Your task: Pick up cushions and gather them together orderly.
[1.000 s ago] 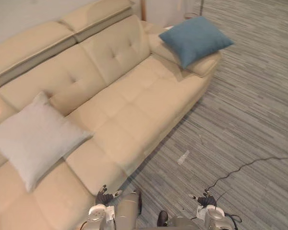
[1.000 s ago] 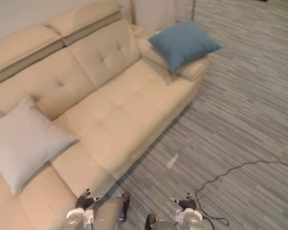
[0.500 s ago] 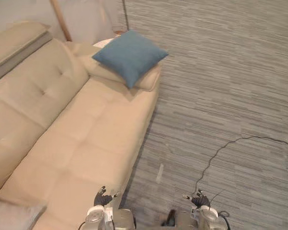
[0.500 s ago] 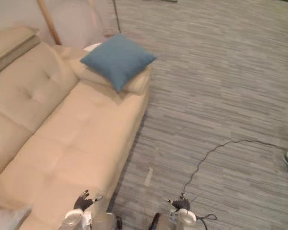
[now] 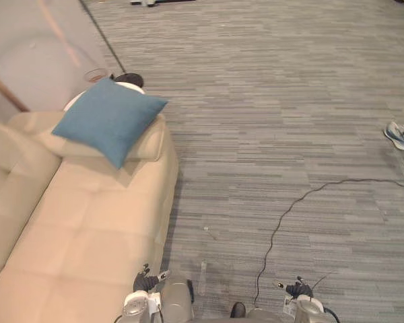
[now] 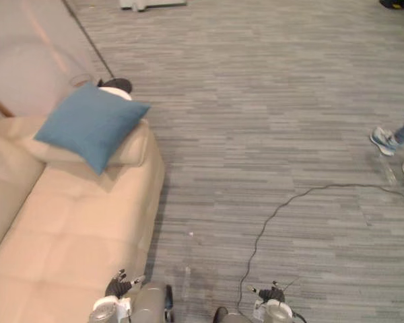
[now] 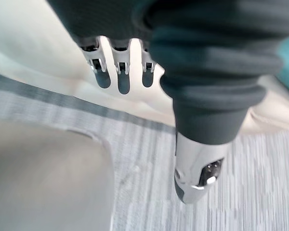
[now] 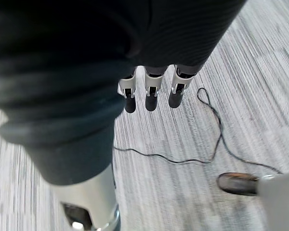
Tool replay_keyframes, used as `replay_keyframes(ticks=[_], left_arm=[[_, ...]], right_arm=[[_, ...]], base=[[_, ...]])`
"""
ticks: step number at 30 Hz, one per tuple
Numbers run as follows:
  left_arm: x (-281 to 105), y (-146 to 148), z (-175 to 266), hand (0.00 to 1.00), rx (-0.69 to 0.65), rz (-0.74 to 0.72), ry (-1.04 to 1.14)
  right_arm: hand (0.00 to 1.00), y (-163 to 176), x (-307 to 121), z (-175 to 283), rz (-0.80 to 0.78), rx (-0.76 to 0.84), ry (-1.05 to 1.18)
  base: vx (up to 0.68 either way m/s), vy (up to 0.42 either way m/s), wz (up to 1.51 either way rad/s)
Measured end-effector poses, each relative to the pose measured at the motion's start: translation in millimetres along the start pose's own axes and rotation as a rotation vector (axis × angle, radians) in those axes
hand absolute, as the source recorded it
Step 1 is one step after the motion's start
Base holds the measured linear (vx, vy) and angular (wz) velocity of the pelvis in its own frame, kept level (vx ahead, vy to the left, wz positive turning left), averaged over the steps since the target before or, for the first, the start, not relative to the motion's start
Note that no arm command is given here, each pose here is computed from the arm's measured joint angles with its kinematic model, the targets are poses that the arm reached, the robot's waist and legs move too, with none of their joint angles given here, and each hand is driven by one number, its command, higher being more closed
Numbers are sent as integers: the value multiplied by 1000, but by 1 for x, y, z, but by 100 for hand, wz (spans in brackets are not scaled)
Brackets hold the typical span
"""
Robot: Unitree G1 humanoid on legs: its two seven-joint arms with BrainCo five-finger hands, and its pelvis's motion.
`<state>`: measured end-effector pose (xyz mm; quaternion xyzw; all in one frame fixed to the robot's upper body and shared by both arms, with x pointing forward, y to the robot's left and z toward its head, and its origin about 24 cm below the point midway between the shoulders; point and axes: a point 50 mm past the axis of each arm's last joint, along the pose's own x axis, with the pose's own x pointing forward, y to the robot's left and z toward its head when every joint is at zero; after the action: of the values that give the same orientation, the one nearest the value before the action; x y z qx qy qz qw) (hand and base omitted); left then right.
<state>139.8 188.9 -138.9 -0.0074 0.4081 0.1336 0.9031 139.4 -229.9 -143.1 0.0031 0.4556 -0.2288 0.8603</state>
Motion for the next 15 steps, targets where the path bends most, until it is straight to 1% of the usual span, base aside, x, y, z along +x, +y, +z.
replay_keyframes(ticks=[3, 5, 9, 12, 15], left_arm=[[-1, -4, -2, 0, -5, -11, 6], [1, 1, 2, 0, 1, -5, -6], [2, 2, 3, 0, 0, -11, -2], [1, 3, -3, 0, 34, -22, 27], [2, 2, -2, 0, 39, -24, 29]], right_arm=[[0, -2, 0, 0, -10, 13, 3], [0, 9, -2, -6, 16, 23, 23], [0, 8, -5, -14, 22, 14, 44], [0, 6, -6, -20, 22, 11, 55], [0, 5, -6, -20, 27, 11, 50]], base=[[405, 80, -48], [550, 109, -7], [545, 120, 1], [528, 90, 41], [544, -32, 54]])
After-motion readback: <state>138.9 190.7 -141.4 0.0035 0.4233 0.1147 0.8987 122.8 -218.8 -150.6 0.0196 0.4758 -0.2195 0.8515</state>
